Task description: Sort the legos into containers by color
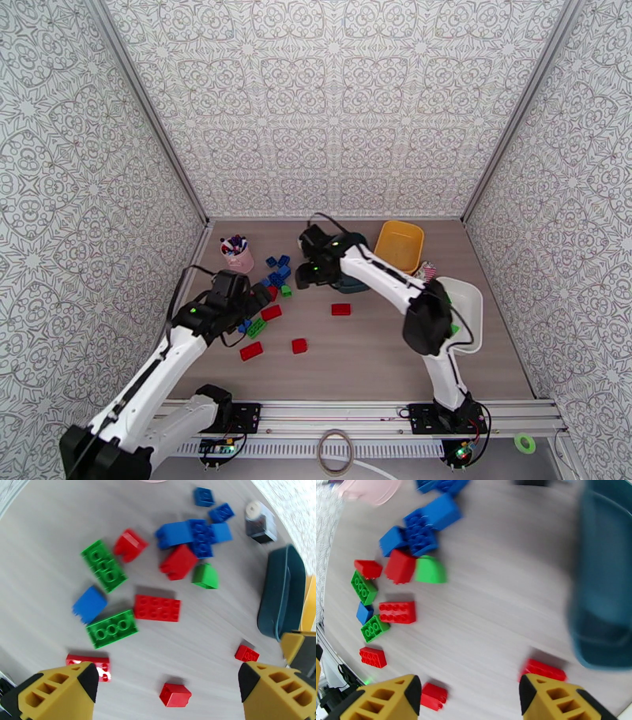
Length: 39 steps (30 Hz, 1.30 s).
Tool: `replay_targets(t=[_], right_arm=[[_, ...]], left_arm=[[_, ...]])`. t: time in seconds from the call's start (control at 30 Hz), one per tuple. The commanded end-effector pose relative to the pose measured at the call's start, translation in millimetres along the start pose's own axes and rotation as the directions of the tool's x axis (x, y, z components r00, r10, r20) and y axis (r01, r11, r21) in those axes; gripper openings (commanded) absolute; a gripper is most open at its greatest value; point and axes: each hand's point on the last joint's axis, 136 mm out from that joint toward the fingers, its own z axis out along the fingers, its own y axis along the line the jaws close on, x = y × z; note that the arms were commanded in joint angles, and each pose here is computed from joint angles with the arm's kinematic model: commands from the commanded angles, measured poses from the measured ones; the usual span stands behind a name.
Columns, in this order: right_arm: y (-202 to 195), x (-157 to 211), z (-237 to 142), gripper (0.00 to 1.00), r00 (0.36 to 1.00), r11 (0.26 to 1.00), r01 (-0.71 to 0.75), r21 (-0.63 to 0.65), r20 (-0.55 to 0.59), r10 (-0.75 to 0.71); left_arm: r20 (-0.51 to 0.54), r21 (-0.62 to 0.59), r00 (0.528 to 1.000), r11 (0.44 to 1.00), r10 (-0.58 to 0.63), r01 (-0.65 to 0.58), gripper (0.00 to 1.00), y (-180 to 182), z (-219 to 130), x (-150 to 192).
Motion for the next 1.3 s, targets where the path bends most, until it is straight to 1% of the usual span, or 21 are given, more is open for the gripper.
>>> replay_targets(t=[0.0,0.27,0.47,0.57,0.7,0.97,1.27], right_arm=[[9.0,4.0,15.5,0.70,0.997,0.998,0.055,0.008,-0.051,-0.055],[34.9,-7.3,59.8,0.66,0.995,0.996,0.078,-0.032,-0.057,-0.080],[47.0,-13.5,84.4,0.66,0.996,0.995,0.067,-0.072,-0.047,-0.071],[46.7,-13.6,94.8,0.67,0.997,0.996,0.058,-0.071,-0.046,-0.061],[36.2,-11.1,110.9,0.67,0.998,0.999,0.043,-0.020,-0.054,-0.044],[29.3,-14.2,131.9,0.63,0.999,0.999,0.031,0.013,-0.038,-0.031],[23.6,-20.8,142.5,0.56,1.000,0.999,0.009,0.042,-0.005,-0.009]], left_arm=[[-0.073,-0.004,0.995,0.998,-0.062,0.062,0.99,14.9,1.6,16.1],[-0.131,-0.002,0.985,0.993,-0.113,0.114,0.99,25.2,10.7,34.0],[-0.140,-0.010,0.982,0.992,-0.123,0.123,0.99,27.5,12.2,36.1],[-0.147,-0.015,0.981,0.992,-0.125,0.124,0.99,28.9,12.4,35.9],[-0.154,-0.026,0.979,0.991,-0.134,0.132,0.99,32.6,12.5,35.8],[-0.165,-0.045,0.976,0.989,-0.144,0.138,0.99,38.8,11.0,37.6],[-0.164,-0.058,0.975,0.989,-0.147,0.140,0.99,40.6,8.1,37.4]])
